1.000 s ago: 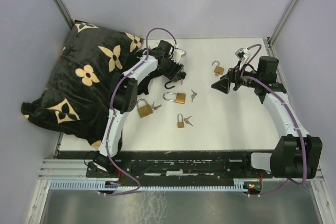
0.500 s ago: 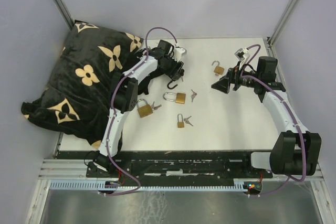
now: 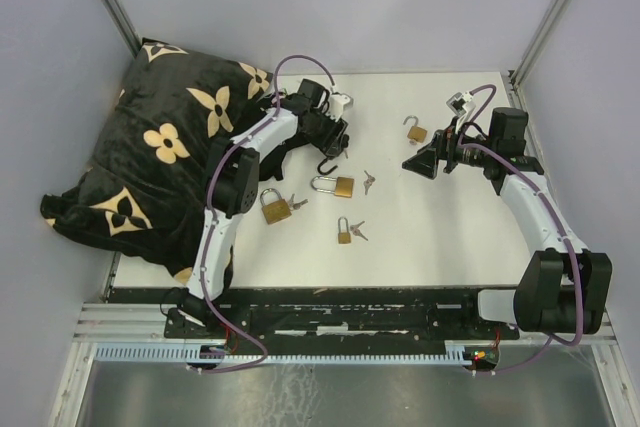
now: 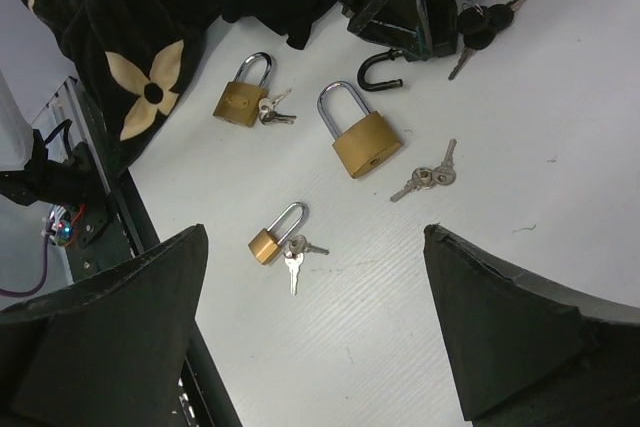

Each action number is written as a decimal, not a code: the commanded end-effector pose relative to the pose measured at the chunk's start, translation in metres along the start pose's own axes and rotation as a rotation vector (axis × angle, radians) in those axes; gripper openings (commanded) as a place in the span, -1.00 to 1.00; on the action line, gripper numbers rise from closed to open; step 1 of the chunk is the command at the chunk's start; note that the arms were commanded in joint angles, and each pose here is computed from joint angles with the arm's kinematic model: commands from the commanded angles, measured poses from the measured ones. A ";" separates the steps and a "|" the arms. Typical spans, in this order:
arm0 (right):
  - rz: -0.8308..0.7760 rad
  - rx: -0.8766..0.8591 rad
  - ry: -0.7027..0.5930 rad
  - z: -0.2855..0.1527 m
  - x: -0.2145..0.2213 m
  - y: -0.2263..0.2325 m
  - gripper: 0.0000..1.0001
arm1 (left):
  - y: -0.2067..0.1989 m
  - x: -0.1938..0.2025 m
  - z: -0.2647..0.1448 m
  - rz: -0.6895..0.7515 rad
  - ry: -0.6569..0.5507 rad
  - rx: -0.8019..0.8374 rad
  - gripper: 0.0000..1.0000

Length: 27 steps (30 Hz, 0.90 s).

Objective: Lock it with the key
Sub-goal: Pick up the lock from the center of the board.

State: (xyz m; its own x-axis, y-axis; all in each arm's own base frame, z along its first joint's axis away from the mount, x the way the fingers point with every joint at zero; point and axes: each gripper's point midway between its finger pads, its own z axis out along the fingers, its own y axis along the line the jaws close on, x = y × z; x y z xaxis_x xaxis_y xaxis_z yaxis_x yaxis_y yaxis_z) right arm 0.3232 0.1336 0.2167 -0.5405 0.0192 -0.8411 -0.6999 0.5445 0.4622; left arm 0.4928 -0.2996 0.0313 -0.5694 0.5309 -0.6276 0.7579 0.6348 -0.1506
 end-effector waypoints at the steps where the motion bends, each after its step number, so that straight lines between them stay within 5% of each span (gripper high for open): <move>1: -0.055 -0.034 -0.033 -0.002 -0.018 0.007 0.93 | -0.029 -0.064 -0.062 0.010 -0.177 0.057 -0.74; 14: -0.108 -0.125 -0.017 -0.004 -0.013 0.021 0.93 | -0.104 -0.072 -0.107 -0.164 -0.269 0.496 -0.77; 20: -0.429 -0.252 0.009 -0.013 0.009 0.040 0.98 | -0.155 -0.050 -0.135 -0.259 -0.255 0.764 -0.77; 24: -0.859 -0.392 -0.073 -0.027 0.016 0.073 0.98 | -0.195 -0.034 -0.156 -0.241 -0.218 0.896 -0.77; 27: -0.956 -0.417 -0.104 -0.028 0.007 0.081 0.98 | -0.223 -0.028 -0.168 -0.200 -0.201 0.961 -0.76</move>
State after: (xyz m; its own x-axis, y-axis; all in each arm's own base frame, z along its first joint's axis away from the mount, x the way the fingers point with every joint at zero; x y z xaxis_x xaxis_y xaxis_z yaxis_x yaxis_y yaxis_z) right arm 0.2682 0.1430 0.2140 -0.0427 -0.2514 -0.9669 -0.9799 0.1993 -0.0085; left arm 0.3322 -0.3426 0.1185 -0.8200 0.2879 -0.4948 0.5603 0.2268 -0.7966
